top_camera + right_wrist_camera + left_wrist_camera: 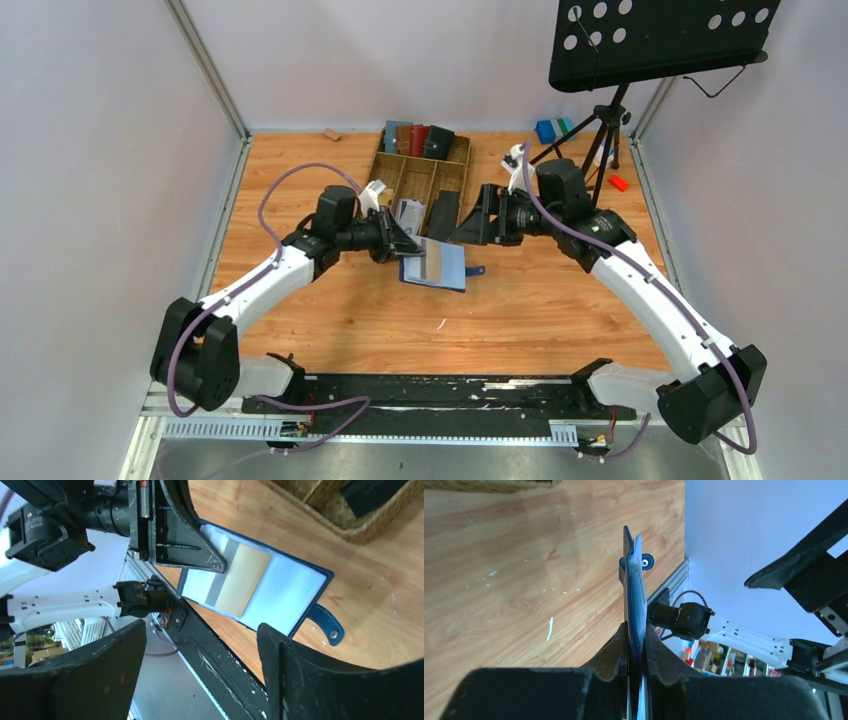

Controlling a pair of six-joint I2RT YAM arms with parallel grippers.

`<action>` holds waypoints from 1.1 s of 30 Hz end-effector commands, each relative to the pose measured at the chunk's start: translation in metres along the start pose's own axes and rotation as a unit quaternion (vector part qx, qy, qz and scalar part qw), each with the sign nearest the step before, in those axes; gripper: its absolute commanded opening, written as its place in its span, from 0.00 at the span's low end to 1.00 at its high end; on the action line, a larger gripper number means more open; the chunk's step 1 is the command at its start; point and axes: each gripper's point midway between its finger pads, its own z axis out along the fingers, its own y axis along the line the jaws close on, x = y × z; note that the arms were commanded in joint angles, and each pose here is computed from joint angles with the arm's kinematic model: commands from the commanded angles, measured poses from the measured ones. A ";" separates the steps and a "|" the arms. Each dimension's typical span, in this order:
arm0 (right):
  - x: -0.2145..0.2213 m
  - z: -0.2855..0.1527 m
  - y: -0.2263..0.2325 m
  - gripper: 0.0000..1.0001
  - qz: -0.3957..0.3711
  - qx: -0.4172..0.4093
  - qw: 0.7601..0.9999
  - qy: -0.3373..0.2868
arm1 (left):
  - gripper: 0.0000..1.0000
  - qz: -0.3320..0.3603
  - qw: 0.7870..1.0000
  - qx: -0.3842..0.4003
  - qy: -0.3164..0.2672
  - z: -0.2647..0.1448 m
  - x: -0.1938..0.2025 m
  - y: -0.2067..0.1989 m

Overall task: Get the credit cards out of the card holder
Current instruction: Remove the credit card from the card holder.

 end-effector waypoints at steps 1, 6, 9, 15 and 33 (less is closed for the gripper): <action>0.023 0.005 -0.009 0.75 0.037 0.009 0.999 0.015 | 0.02 0.010 1.000 0.027 0.000 0.020 -0.003 -0.025; 0.073 0.013 -0.075 0.43 0.089 0.123 0.987 0.053 | 0.01 0.043 0.992 -0.116 0.021 0.029 0.012 0.019; 0.099 0.024 -0.091 0.16 0.106 0.120 0.984 0.082 | 0.01 0.085 0.981 -0.167 0.048 0.031 0.024 0.034; 0.116 0.052 -0.102 0.00 0.101 0.110 0.985 0.091 | 0.01 0.078 0.975 -0.194 0.071 0.042 0.046 0.064; 0.176 0.129 -0.100 0.00 0.126 0.066 0.967 0.209 | 0.22 0.076 0.970 -0.198 0.120 0.047 0.079 0.082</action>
